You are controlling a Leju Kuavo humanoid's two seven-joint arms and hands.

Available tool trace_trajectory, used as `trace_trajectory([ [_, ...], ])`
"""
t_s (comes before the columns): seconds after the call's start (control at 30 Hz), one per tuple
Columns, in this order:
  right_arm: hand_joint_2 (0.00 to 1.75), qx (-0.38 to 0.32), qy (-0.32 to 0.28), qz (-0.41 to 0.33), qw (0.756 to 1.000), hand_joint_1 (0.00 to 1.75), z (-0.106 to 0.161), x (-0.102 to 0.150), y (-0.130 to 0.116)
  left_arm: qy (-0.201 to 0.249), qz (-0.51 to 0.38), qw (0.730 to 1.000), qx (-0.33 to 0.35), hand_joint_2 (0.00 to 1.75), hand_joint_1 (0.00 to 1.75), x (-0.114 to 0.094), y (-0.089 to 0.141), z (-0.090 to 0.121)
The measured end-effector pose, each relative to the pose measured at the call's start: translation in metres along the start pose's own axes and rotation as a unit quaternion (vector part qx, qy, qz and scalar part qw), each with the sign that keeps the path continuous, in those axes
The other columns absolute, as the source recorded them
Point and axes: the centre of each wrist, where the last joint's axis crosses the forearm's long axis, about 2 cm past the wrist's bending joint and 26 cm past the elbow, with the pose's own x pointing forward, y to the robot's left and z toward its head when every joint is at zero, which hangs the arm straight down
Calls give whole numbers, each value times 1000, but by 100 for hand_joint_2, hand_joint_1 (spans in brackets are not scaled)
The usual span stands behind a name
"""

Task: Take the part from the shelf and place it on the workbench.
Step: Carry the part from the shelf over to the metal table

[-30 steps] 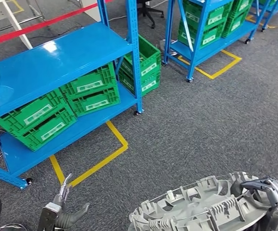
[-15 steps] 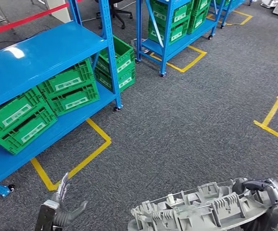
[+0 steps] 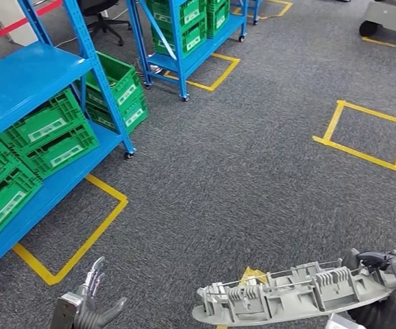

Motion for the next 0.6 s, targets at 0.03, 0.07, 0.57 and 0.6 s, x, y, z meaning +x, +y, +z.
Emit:
trace_trajectory([
  [0.03, 175, 0, 1, 4, 1000, 175, -1, 0, 0, -1, 2, 1000, -2, 175, 0, 0, 0, 0],
  [0.07, 175, 1, 2, 8, 1000, 175, -1, -1, -1, -3, 3, 1000, -4, 175, 0, 0, -1, -1],
  [0.57, 175, 12, -5, 32, 999, 175, -5, -4, -3, -33, 10, 999, -32, 175, 0, 9, -3, -21],
  [0.6, 175, 14, -6, 34, 999, 175, -5, -4, -3, -32, 10, 999, -33, 175, 0, 9, -3, -21],
])
